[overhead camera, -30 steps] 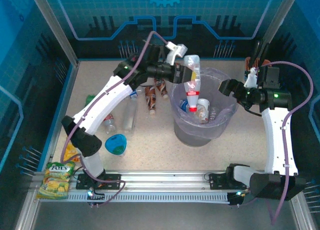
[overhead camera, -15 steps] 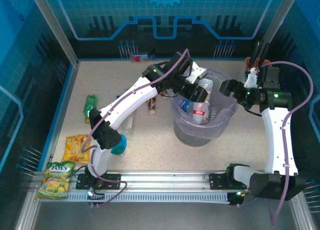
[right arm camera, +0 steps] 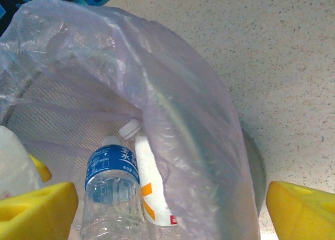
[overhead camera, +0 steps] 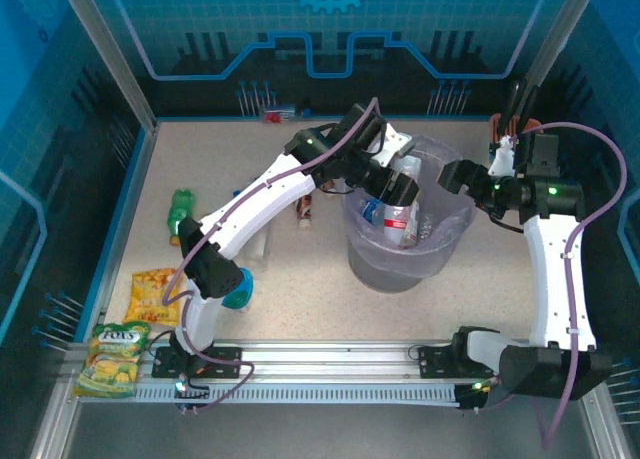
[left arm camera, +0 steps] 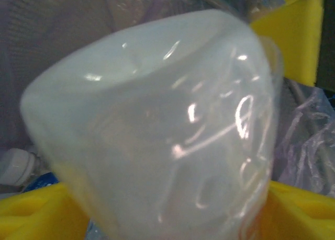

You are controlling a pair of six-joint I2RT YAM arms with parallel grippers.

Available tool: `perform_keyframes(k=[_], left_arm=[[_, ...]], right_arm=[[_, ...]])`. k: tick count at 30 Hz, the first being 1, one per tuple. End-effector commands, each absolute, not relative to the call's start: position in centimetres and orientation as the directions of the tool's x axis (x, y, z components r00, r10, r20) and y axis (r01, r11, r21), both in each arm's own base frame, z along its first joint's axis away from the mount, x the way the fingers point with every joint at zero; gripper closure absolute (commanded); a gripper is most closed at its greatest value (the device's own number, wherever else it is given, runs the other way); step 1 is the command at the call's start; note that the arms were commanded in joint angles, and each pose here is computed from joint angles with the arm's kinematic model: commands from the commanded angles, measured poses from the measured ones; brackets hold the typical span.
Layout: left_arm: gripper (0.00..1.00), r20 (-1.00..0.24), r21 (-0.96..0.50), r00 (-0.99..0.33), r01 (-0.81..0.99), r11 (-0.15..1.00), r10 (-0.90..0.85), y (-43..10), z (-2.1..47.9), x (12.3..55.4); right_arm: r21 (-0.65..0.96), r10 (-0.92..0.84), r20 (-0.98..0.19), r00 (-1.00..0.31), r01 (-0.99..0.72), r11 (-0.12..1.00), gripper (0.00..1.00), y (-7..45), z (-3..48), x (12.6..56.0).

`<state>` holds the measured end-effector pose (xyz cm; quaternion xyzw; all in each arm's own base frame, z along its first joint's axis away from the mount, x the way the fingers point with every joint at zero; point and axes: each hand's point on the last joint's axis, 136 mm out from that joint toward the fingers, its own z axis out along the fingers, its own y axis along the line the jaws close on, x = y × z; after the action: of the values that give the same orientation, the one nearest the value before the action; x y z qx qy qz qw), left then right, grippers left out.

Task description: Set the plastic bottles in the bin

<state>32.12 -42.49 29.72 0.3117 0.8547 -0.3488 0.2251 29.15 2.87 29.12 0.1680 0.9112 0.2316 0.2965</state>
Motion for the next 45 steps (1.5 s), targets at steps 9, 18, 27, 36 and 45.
perform_keyframes(k=[9,18,27,36,45], left_arm=[[0.16,-0.649,-0.321,-0.658,0.692,0.646,0.382,-38.7,32.2,32.9],[0.08,-0.700,-0.322,-0.624,0.709,0.627,0.346,-38.2,34.9,32.7],[0.14,-0.690,-0.301,-0.625,0.706,0.642,0.365,-38.1,34.0,32.6],[0.35,-0.704,-0.284,-0.612,0.707,0.647,0.360,-37.9,33.7,32.6],[0.43,-0.593,-0.344,-0.675,0.704,0.621,0.438,-40.2,28.1,32.1]], right_arm=[[0.498,0.403,-0.508,-0.761,0.122,0.858,0.06,3.2,31.3,29.1],[0.495,0.388,-0.515,-0.765,0.104,0.863,0.06,3.7,31.7,29.4],[0.493,0.376,-0.509,-0.774,0.096,0.865,0.06,4.0,31.3,29.4],[0.502,0.376,-0.504,-0.778,0.091,0.860,0.07,4.3,31.1,29.4],[0.495,0.366,-0.507,-0.781,0.084,0.865,0.07,4.4,31.1,29.1]])
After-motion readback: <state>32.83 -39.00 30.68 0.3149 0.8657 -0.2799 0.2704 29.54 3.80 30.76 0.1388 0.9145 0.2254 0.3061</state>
